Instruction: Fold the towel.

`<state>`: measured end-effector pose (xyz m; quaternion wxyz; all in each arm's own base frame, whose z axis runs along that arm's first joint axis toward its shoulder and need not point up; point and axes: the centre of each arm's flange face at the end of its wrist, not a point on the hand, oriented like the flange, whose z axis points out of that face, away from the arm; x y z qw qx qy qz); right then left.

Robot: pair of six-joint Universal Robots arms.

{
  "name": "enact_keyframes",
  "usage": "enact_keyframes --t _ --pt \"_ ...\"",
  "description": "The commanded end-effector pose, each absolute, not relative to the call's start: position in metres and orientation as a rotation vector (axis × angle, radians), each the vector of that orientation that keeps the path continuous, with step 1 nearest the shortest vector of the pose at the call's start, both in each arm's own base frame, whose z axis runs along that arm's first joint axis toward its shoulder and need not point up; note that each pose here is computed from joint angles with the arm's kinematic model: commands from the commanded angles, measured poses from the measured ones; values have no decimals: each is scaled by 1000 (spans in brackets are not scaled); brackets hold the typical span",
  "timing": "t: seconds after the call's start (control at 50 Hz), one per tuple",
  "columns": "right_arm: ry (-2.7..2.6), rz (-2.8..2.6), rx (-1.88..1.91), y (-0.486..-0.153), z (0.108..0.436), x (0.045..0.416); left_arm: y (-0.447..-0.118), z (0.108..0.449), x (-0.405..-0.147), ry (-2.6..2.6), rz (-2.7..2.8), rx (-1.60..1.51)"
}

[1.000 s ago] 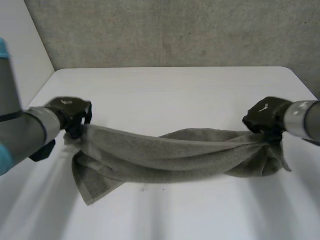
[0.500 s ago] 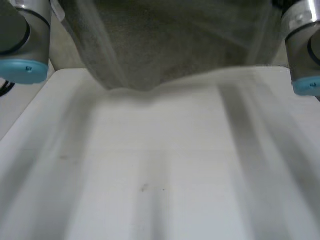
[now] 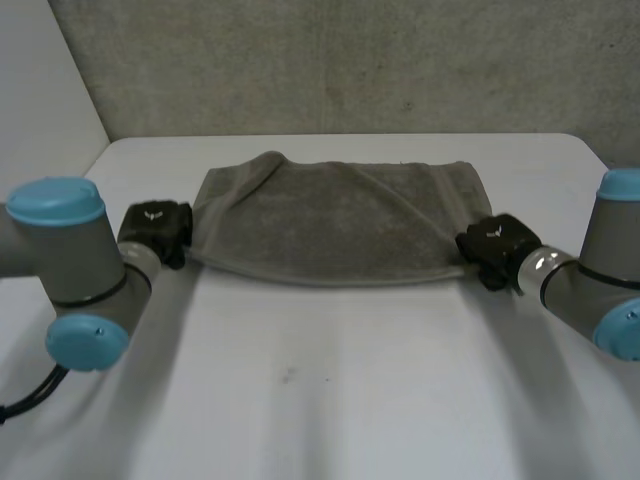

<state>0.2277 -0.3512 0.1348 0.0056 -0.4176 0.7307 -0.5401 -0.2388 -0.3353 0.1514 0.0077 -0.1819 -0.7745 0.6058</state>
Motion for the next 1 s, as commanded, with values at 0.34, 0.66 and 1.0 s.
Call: enact_keyframes --t 0.34,0.66,1.0 --pt "2447 -1619 -593 -365 126 175 -315 159 -220 -2446 1908 -527" --pt "2500 -1613 -744 -368 110 170 -315 156 -220 -2452 1898 -530" --pt "2478 -1645 -764 -372 111 170 -316 157 -219 -2452 1900 -526"
